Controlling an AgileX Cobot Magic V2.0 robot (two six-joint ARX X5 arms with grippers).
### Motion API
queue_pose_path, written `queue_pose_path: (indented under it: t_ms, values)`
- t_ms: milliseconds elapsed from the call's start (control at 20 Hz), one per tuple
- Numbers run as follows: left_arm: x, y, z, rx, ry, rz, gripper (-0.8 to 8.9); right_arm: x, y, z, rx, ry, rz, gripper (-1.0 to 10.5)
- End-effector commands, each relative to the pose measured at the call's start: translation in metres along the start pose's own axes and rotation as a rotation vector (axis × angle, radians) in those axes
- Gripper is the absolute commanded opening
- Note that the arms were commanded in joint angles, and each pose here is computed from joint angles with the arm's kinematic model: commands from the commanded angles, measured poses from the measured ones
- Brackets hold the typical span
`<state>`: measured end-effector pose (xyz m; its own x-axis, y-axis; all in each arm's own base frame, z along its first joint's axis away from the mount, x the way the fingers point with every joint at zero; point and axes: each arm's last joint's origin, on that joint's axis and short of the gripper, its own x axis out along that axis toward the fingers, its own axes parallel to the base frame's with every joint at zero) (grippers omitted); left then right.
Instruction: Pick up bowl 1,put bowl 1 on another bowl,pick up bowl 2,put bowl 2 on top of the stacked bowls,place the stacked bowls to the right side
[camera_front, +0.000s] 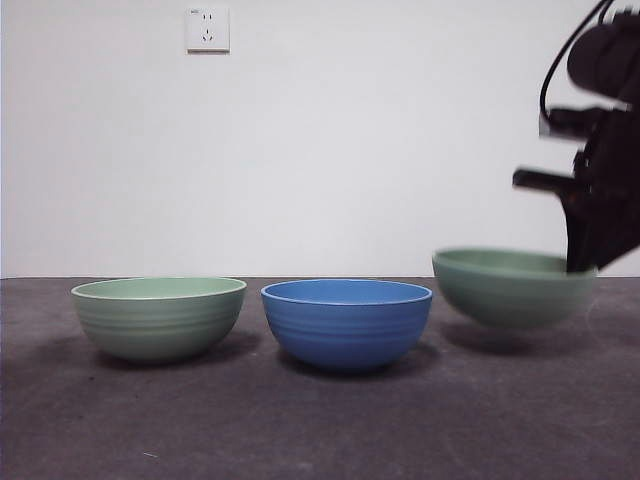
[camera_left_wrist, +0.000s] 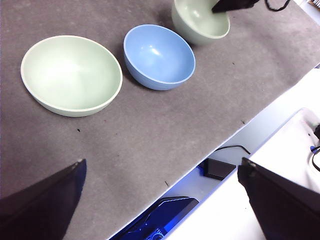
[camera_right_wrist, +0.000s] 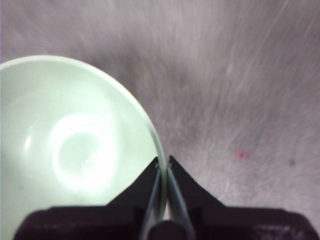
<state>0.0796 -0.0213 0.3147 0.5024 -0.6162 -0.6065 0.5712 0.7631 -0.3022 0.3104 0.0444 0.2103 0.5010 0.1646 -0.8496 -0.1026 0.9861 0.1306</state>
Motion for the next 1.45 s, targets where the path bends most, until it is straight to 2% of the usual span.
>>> queue_pose_path:
  t_ms: [50,250,550,700,1000,1300,1400,1450]
  values:
    - [0.0,0.0,0.001,0.009,-0.005,-0.001,6.64,-0.025,0.006,0.009,-0.01,-0.087,0.022,-0.1]
    - [0.0,0.0,0.001,0.011,-0.008,-0.001,6.64,-0.052,0.032,0.009,-0.077,-0.127,0.071,-0.1]
    - [0.0,0.0,0.001,0.013,-0.01,0.0,6.64,-0.05,0.088,-0.003,-0.206,-0.123,0.179,-0.1]
    - [0.0,0.0,0.001,0.013,-0.01,-0.002,6.64,-0.038,0.106,-0.006,-0.23,-0.112,0.208,-0.1]
    - [0.0,-0.001,0.001,0.015,-0.009,-0.004,6.64,0.004,0.125,-0.012,-0.251,-0.061,0.203,-0.1]
    - [0.0,0.0,0.001,0.015,-0.009,-0.002,6.64,0.029,0.127,-0.02,-0.26,0.02,0.189,-0.1]
    - [0.001,0.001,0.002,0.003,-0.002,0.0,6.64,0.03,0.127,-0.021,-0.26,0.032,0.19,0.2]
    - [0.003,0.002,0.003,-0.01,0.002,0.003,6.64,0.03,0.128,-0.022,-0.264,0.036,0.191,0.8]
